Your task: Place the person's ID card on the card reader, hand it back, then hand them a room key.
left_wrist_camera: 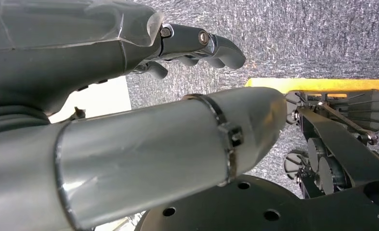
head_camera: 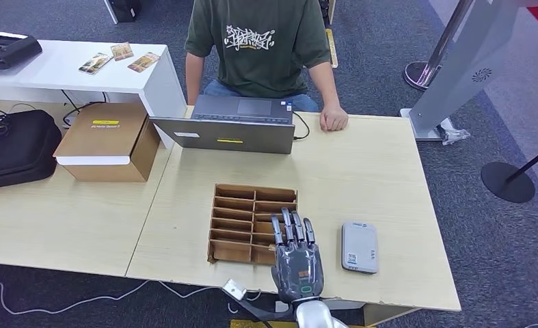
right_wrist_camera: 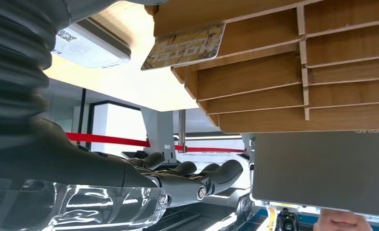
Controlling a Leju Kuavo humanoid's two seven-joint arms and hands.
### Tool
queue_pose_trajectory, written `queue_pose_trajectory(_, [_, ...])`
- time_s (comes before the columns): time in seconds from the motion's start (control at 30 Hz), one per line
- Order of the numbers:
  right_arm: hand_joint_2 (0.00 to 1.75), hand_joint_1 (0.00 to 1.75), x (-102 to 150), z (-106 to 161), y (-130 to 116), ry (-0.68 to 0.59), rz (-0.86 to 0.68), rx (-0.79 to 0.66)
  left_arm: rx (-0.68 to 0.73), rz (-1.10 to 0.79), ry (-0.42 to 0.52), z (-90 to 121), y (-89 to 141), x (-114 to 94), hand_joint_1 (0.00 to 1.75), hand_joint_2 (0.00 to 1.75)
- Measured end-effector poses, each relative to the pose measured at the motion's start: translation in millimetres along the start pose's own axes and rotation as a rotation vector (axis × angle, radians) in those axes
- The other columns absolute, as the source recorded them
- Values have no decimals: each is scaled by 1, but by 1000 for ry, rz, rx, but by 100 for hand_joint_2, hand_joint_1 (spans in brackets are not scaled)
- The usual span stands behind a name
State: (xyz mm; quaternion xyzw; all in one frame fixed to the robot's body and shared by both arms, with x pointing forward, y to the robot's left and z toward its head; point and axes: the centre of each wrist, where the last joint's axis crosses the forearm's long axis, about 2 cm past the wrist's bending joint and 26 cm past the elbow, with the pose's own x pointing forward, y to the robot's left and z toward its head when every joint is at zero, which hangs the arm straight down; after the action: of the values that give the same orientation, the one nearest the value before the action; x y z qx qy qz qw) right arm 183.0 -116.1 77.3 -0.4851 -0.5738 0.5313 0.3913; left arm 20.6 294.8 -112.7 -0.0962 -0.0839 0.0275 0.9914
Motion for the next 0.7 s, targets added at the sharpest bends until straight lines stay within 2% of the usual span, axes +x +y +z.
queue_pose_trajectory(0.43, [175, 0, 0, 2, 6, -41, 19, 20, -2, 2, 1, 0, 1, 0, 0, 0])
queue_pose_trajectory(0.7, [175, 0, 0, 7, 12, -19, 44, 21, -3, 4, 3, 0, 1, 0, 0, 0])
